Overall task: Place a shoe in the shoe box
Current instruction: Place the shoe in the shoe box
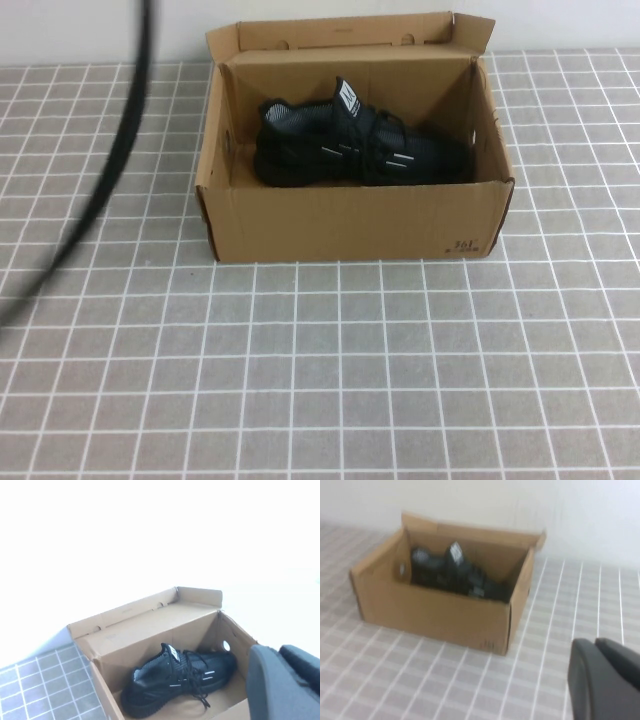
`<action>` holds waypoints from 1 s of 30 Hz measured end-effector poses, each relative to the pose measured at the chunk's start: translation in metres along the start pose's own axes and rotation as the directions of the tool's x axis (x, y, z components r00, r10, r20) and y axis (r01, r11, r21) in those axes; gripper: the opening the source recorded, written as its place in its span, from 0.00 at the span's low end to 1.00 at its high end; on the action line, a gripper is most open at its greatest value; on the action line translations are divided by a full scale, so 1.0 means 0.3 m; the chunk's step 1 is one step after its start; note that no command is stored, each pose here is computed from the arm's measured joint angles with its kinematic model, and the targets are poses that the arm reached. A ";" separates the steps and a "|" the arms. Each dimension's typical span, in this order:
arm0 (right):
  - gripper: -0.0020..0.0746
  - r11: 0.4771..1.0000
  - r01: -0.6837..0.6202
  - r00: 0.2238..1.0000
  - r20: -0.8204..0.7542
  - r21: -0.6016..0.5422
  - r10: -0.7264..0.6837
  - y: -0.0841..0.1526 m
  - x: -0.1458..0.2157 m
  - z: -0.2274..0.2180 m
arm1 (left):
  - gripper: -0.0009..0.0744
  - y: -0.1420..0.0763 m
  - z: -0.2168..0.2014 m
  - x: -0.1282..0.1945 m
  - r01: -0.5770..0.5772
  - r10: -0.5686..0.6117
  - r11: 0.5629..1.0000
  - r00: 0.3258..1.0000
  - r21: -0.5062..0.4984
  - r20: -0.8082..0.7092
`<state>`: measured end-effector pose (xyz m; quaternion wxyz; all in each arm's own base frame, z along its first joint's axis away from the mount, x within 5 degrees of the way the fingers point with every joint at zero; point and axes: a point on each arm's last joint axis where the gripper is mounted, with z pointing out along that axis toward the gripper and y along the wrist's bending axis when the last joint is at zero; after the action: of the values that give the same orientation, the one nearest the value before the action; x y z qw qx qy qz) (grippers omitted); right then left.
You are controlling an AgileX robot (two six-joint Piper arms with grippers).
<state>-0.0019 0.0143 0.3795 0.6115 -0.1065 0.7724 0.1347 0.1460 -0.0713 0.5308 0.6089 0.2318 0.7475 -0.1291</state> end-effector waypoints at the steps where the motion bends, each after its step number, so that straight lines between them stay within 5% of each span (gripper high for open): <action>1: 0.01 1.000 -0.004 1.000 0.022 0.000 0.004 -0.003 0.008 0.013 | 0.01 -0.006 -0.024 0.042 0.004 -0.003 1.000 1.000 -0.008 0.023; 13: 0.01 0.998 -0.064 0.968 0.240 -0.028 0.069 -0.035 0.106 0.181 | 0.01 -0.066 -0.163 0.630 0.047 -0.004 0.992 0.942 -0.118 0.336; 24: 0.01 0.992 -0.116 0.966 0.227 -0.046 0.123 -0.038 0.143 0.208 | 0.01 -0.094 -0.059 1.074 -0.102 0.144 0.976 0.965 -0.191 0.220; 30: 0.01 0.992 -0.119 0.965 0.229 -0.048 0.127 -0.038 0.142 0.207 | 0.01 -0.101 -0.045 1.136 -0.114 0.141 0.978 0.978 -0.173 0.152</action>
<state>0.0490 0.0246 0.3236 0.6861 -0.0522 0.6984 0.1970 0.0678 -0.0263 0.2005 0.6923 0.2173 0.6866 -0.0464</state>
